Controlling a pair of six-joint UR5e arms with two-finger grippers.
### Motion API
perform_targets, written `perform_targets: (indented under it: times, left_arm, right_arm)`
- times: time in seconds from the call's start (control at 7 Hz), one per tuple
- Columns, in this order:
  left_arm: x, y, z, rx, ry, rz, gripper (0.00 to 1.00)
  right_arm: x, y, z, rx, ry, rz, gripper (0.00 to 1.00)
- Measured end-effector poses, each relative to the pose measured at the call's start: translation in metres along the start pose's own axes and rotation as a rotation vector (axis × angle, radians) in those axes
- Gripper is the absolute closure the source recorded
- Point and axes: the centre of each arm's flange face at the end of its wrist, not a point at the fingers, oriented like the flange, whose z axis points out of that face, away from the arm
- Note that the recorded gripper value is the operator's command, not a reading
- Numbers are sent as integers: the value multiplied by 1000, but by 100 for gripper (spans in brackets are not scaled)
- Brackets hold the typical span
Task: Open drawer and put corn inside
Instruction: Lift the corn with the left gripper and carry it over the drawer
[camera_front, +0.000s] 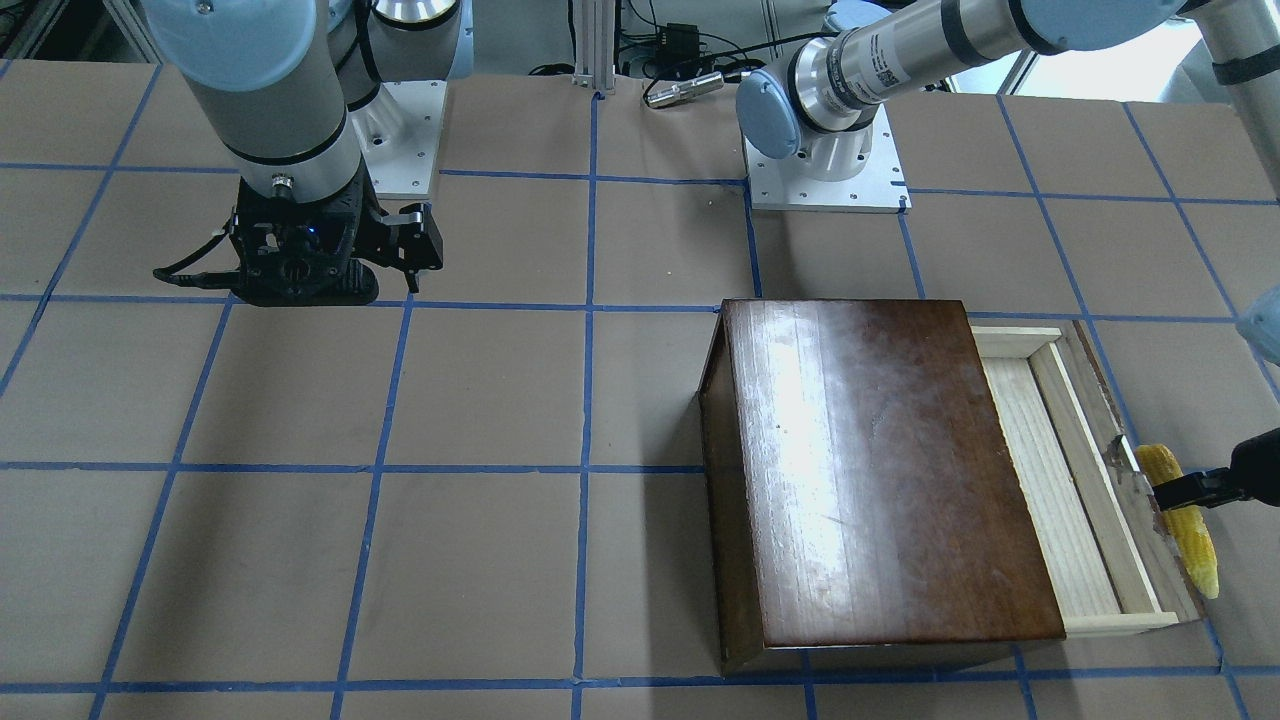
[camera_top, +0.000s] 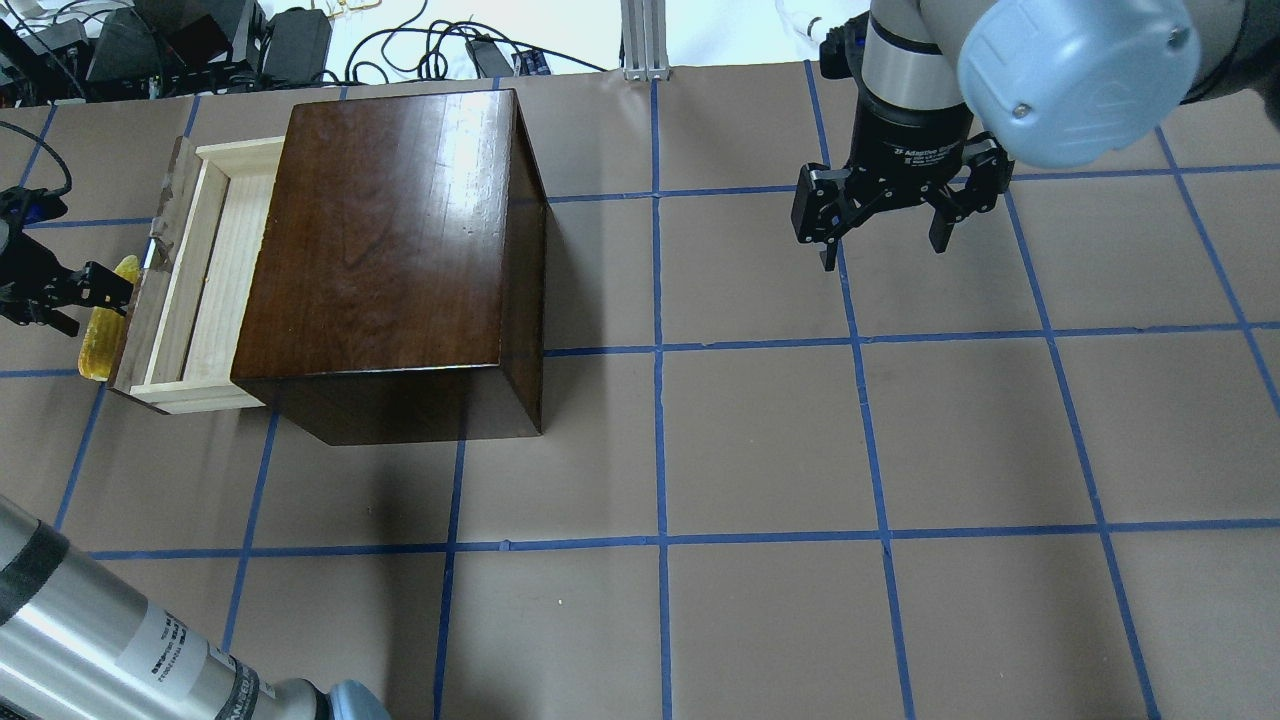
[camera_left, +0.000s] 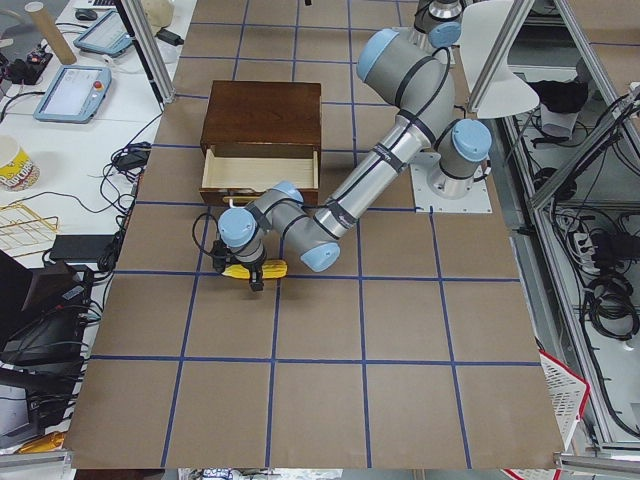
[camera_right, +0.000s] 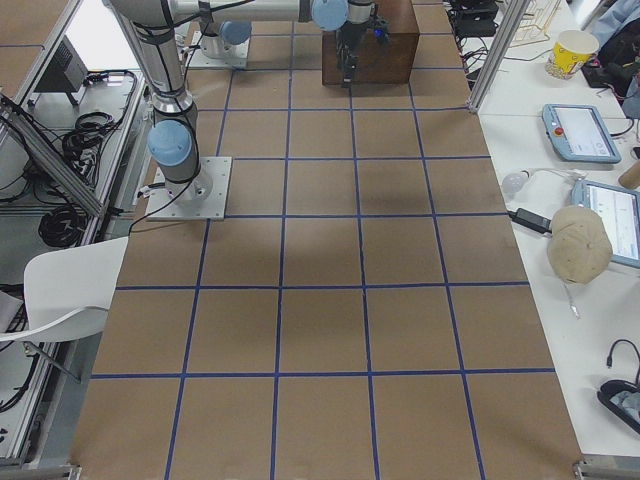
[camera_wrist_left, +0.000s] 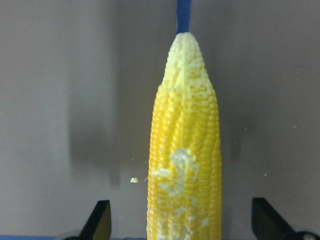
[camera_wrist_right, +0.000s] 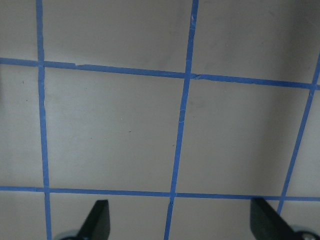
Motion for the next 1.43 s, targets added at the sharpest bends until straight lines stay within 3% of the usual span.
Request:
perform_targets:
  times: [0.14,0.29,0.86,1.43]
  left_arm:
    - [2,-1,1,0,2,-6,96]
    - [4,-2,1,1,3,-7,100]
    - [5,-8,-32,37,-27,4,100]
    - [29,-8,-133,64,-49,57,100]
  right_arm:
    - [0,0,0,0,0,0,0]
    - [0,0,0,0,0,0,0]
    - [0,0,0,0,0,0,0]
    - [0,0,0,0,0,0,0]
